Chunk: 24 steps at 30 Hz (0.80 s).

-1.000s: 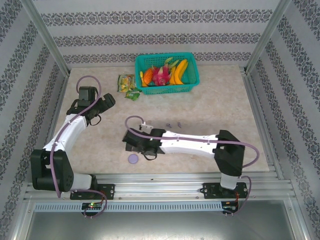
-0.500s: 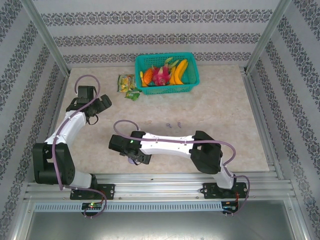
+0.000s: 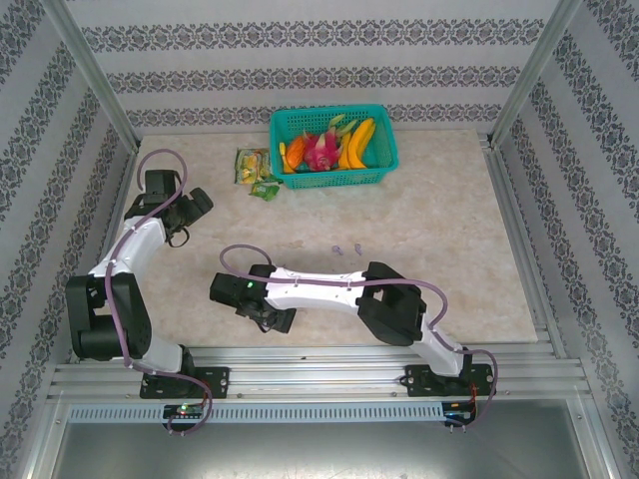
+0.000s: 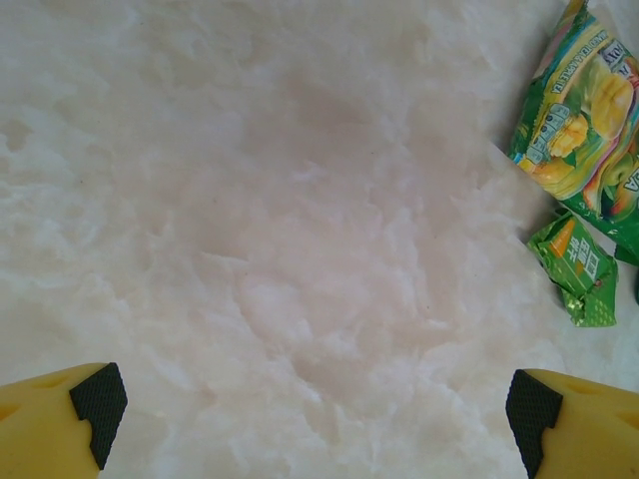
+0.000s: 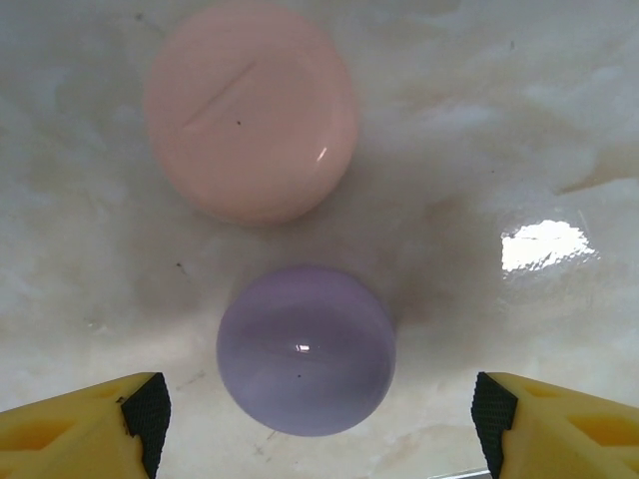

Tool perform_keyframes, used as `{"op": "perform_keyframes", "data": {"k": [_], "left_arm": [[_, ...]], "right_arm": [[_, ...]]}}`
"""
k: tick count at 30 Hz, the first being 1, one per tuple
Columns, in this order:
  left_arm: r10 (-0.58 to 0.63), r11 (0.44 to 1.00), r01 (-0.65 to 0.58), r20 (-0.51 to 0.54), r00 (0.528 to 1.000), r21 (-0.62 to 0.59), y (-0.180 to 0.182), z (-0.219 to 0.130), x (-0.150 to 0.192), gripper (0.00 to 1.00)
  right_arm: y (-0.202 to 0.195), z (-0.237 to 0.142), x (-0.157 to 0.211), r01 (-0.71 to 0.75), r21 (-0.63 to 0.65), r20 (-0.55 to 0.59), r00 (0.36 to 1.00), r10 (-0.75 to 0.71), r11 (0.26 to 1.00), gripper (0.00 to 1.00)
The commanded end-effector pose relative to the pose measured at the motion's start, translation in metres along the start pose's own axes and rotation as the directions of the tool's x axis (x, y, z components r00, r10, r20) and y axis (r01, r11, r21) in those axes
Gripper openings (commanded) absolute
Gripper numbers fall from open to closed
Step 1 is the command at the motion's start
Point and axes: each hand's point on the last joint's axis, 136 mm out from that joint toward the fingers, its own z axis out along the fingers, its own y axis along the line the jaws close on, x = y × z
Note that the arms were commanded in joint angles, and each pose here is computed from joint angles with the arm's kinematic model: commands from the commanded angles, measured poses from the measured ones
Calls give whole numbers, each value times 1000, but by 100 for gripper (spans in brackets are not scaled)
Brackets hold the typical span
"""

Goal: Insert wireless bluetooth earbuds into charging case

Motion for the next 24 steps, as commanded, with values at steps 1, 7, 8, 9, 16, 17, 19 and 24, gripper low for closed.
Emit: {"op": "perform_keyframes", "data": {"k": [1,7,8,9,16,17,19,24], "left_arm": [[-29,1000,29,0,1000,7,1,1,-6,100],[-30,999,30,0,1000,14,1,2,-7,100],[-31,999,31,-1,1000,16,1,3,-7,100],[-31,999,31,-3,1000,14,1,4,-6,100],[-32,999,32,-5,999,17,1,6,-6,100],[-33,999,33,-7,999,17,1,7,-6,100],[-34,999,34,-9,999,17,1,8,-5,100],[-37,999,37,-13,999,19,1,10,-5,100]], "right_arm": [[1,3,3,-21,21,-18,1000,22,1000,81],[-1,12,0,-28,38,-15,999,29,999,79],[-1,13,-1,-30,42,-16,999,30,999,79],[-2,15,-1,-28,45,-16,999,29,999,79],[-3,22,-6,-32,58,-15,999,32,998,77],[-3,23,-6,-32,61,-17,999,33,998,76],[-2,24,-6,-31,61,-19,999,32,998,75],[3,25,-5,-20,55,-27,999,22,998,73]]}}
